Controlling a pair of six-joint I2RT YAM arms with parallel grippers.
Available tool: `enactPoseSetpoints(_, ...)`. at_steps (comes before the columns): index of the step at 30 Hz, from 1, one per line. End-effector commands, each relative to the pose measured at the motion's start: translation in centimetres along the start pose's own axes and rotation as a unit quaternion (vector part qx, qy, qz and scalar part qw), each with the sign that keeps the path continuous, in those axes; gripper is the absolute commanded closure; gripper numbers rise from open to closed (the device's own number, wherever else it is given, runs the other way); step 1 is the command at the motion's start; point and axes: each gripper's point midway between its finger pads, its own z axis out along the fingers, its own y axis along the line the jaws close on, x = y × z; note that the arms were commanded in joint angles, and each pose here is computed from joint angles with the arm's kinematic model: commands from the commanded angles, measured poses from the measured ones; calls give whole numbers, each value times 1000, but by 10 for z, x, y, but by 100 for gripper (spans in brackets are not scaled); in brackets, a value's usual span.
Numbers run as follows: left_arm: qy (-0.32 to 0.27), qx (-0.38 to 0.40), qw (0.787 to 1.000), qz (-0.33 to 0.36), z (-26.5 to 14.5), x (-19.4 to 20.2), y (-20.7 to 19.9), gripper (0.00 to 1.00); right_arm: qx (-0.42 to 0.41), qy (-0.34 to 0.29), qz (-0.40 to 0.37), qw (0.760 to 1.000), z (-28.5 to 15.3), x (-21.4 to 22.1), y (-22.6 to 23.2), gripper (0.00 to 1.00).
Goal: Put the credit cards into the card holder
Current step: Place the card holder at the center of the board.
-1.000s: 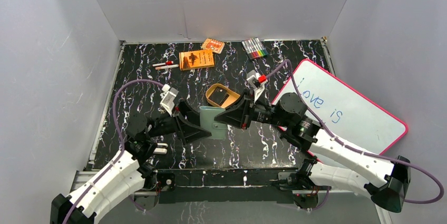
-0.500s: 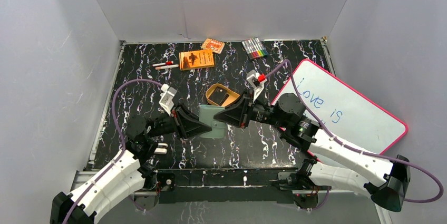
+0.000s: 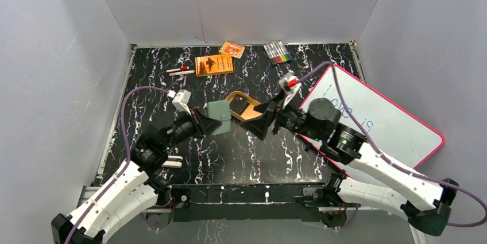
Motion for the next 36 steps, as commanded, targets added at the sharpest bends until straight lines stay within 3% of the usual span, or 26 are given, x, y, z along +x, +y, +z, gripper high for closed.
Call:
enactPoseSetpoints(1,-5,-269,963,1,-26,9,101,100,93,-80,-61,991,-41,-54,-16,2)
enactPoseSetpoints(4,22,-338,941,1,-31,20,128,100,170,-75,-60,981,-53,-48,-45,2)
enactPoseSetpoints(10,70,-312,946,-50,0,37,133,100,236,-32,-35,971,-50,-5,-81,2)
enactPoseSetpoints(19,85,-247,947,-186,23,52,147,100,241,-39,-10,970,-48,19,-93,1)
enactPoseSetpoints(28,103,-205,948,-218,49,59,150,100,228,-25,-4,973,-42,31,-93,1)
enactPoseSetpoints(36,142,-220,936,-234,57,83,169,100,224,-21,1,974,-40,34,-91,1)
